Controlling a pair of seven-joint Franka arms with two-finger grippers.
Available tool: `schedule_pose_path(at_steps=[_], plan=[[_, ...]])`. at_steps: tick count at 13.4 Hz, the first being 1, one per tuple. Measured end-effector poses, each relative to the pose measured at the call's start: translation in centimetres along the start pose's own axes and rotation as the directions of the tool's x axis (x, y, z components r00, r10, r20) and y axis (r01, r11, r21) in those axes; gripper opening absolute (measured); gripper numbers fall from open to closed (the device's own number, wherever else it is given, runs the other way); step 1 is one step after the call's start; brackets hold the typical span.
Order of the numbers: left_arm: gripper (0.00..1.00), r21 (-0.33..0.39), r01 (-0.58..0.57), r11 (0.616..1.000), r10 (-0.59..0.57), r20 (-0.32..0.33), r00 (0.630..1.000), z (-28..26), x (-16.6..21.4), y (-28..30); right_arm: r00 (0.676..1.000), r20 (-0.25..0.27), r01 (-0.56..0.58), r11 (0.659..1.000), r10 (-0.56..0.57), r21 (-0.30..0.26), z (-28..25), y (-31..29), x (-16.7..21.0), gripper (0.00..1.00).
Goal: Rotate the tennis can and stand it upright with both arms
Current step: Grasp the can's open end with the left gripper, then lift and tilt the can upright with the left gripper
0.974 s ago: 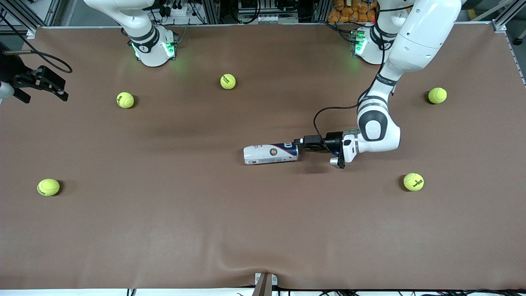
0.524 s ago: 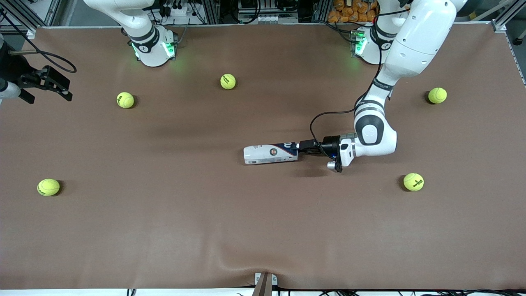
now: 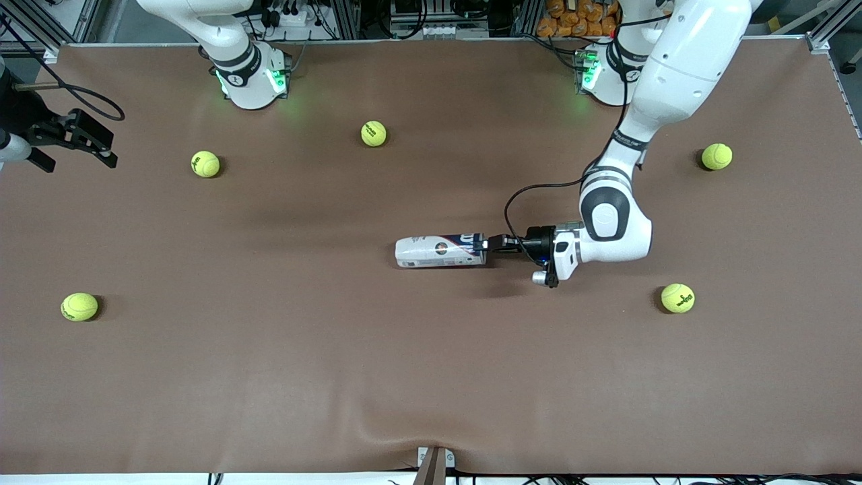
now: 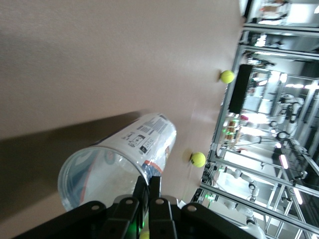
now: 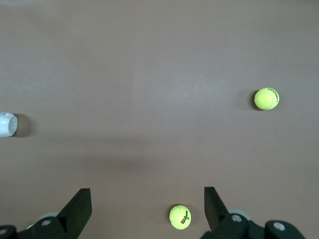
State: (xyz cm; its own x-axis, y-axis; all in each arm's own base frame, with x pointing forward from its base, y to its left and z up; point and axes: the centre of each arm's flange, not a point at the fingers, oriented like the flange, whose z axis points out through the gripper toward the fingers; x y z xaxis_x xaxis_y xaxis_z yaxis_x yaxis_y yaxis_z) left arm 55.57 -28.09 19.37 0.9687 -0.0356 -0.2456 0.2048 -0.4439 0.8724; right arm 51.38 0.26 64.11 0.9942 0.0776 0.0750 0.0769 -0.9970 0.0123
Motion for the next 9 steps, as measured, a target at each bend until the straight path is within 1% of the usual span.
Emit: schedule_pose_path(at_steps=[2, 4, 5, 7, 9], plan=[[0.05, 0.067, 0.066, 0.996, -0.067, 0.023, 0.997, -0.8, 0.2, 4.9, 1.000, -0.004, 0.000, 1.000, 0.000, 0.000, 0.0, 0.0, 0.1, 1.00], [0.05, 0.104, 0.103, 0.989, -0.106, 0.024, 0.994, -1.2, -0.5, 9.1, 1.000, -0.007, 0.000, 1.000, 0.000, 0.000, 0.0, 0.0, 0.1, 1.00], [0.05, 0.136, 0.110, 0.985, -0.114, 0.023, 0.993, -1.5, -0.9, 10.7, 1.000, -0.008, 0.000, 1.000, 0.000, -0.001, 0.0, 0.0, 0.1, 1.00], [0.05, 0.243, 0.137, 0.960, -0.143, 0.005, 0.990, -1.9, -2.0, 14.5, 1.000, -0.010, 0.000, 1.000, 0.000, -0.001, 0.0, 0.0, 0.2, 1.00], [0.05, 0.384, 0.165, 0.908, -0.155, -0.057, 0.986, -1.4, -3.9, 20.0, 1.000, -0.010, 0.000, 1.000, 0.000, -0.001, 0.0, 0.0, 0.2, 1.00]])
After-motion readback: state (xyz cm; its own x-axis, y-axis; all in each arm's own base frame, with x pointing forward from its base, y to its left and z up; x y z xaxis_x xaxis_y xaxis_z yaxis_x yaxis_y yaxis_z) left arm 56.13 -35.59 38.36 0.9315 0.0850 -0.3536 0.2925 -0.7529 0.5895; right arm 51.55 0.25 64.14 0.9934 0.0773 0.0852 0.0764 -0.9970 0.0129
